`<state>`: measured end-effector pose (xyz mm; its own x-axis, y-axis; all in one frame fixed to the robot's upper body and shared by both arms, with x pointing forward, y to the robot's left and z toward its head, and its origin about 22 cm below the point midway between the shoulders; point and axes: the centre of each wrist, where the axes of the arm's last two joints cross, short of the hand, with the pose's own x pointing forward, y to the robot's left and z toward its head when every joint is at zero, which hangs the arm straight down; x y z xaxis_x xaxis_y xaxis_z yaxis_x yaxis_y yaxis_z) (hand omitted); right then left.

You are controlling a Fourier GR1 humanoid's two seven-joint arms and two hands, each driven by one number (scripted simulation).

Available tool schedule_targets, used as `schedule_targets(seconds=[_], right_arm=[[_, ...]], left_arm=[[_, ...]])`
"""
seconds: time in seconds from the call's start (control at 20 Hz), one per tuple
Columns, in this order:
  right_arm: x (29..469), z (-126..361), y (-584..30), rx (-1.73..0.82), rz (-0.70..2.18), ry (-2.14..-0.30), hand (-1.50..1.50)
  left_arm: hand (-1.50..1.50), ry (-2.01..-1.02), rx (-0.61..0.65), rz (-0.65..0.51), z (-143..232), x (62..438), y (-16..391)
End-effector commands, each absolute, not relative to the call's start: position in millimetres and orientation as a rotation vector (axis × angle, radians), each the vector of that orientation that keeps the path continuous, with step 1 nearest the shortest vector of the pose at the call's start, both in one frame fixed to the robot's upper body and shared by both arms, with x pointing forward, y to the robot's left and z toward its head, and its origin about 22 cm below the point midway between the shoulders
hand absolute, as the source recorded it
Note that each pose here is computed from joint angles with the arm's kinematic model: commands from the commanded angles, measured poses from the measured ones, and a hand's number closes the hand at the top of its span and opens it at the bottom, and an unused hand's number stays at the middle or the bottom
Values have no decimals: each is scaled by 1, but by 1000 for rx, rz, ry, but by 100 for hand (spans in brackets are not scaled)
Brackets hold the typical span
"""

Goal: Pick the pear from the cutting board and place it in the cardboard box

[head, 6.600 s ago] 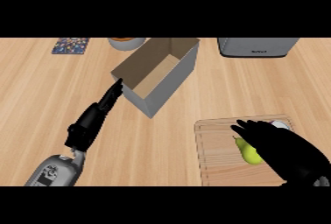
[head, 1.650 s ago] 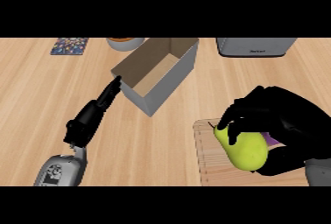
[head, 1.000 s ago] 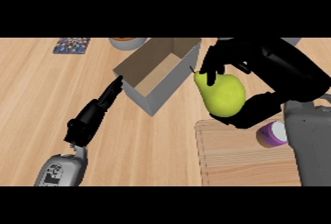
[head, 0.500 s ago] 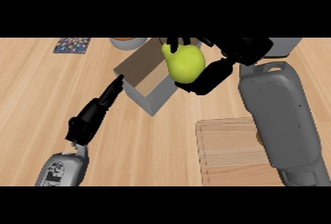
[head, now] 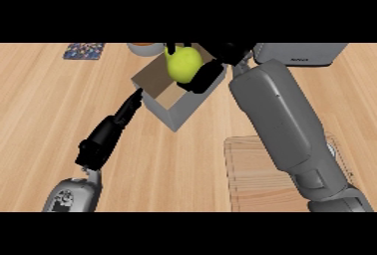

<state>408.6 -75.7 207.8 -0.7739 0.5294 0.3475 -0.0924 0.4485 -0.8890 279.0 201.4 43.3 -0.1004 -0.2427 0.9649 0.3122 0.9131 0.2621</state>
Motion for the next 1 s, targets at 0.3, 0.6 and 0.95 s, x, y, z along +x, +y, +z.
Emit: schedule_targets(seconds=[0.3,0.6,0.95], right_arm=[[434,130,-57,-361,1318,-1912,150],[441,111,-62,-204,1330,-1764,-150],[449,114,-79,35,885,-1938,-150]], left_arm=[[0,-1619,-77,-485,44,286,193],[0,-1608,-71,-474,50,301,195],[0,-1621,-81,-494,46,290,196]])
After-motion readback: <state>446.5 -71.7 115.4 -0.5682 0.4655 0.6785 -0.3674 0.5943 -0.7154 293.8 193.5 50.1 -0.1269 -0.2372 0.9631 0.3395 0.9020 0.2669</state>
